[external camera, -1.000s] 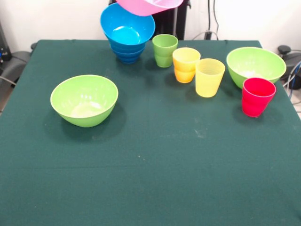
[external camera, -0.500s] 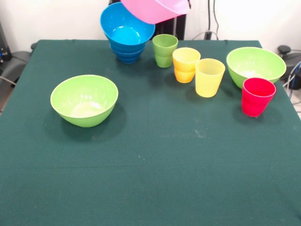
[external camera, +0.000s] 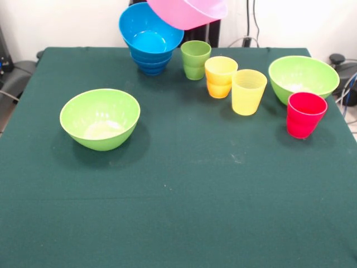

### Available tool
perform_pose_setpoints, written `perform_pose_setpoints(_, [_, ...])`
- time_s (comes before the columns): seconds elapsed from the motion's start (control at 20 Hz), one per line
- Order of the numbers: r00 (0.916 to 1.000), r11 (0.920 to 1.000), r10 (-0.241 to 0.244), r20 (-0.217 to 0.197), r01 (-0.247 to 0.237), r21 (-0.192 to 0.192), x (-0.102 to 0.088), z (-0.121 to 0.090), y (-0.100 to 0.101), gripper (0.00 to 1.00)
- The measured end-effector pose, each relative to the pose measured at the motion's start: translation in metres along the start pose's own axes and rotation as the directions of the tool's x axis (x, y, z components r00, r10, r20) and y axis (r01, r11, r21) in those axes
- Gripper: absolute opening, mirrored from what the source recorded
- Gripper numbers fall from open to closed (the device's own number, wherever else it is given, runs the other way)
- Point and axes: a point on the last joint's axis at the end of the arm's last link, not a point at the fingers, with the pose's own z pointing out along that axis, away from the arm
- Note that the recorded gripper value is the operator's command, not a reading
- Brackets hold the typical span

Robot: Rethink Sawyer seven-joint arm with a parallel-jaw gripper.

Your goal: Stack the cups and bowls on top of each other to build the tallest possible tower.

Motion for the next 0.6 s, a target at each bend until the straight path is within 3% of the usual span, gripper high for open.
perform_pose_setpoints(0.6, [0.9993, 0.9987, 0.029, 0.022, -0.028, -0.042, 0.022, 0.018, -0.02, 0.0])
